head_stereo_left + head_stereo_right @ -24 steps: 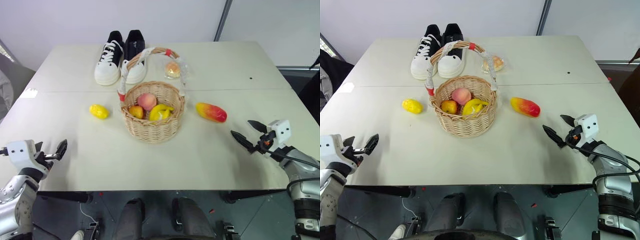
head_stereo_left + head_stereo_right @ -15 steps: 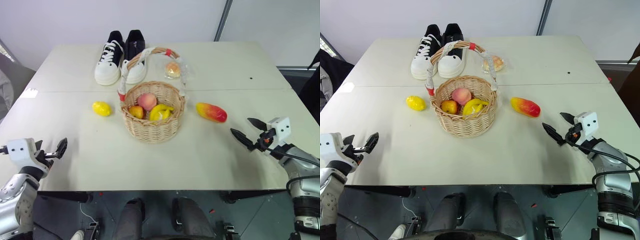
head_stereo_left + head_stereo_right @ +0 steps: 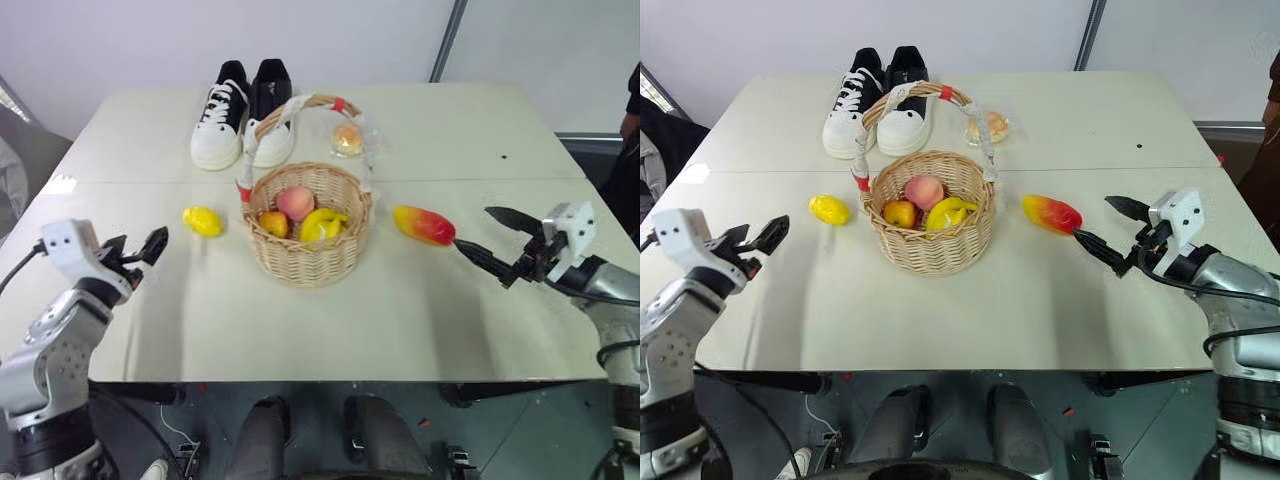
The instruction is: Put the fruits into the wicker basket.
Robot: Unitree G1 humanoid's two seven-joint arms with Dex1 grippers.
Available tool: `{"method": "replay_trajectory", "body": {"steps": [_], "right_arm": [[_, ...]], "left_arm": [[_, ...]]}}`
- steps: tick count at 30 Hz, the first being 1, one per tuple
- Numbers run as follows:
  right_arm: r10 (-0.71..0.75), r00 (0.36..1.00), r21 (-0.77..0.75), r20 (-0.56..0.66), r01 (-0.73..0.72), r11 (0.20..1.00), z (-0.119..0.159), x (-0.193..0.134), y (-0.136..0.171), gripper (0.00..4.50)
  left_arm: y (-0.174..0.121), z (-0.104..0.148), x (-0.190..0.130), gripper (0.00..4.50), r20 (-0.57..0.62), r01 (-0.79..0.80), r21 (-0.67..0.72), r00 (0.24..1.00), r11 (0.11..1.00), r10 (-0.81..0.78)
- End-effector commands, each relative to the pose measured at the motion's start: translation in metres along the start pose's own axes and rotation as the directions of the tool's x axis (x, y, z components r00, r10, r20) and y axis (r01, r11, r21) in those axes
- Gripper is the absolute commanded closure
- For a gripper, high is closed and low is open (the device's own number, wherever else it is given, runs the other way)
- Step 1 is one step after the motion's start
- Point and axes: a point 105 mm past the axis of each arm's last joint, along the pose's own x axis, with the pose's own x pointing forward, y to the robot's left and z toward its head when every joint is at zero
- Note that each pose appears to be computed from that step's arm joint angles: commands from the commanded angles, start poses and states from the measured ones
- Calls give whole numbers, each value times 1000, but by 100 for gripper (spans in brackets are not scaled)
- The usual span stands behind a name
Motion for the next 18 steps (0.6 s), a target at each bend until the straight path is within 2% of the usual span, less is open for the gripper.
{"method": "replay_trajectory", "body": {"steps": [1, 5, 9, 13, 18], "right_arm": [[221, 972, -51, 74, -218, 975, 47, 16, 45, 2], [352, 932, -90, 82, -345, 934, 64, 31, 79, 2], [446, 884, -114, 142, -432, 894, 83, 46, 105, 2], [473, 869, -112, 144, -461, 881, 84, 50, 113, 2], [516, 840, -100, 168, -506, 857, 86, 54, 128, 2]], "left_arm": [[-22, 11, 11, 0, 4, 28, -44, 1000, 999, -28], [-29, 17, 24, 0, -11, -20, -170, 1000, 985, 18], [-38, 13, 40, 0, -74, -71, -279, 996, 958, 52], [-43, 5, 48, 0, -141, -119, -294, 987, 948, 80], [-48, -8, 61, 0, -231, -188, -245, 964, 951, 131]]}}
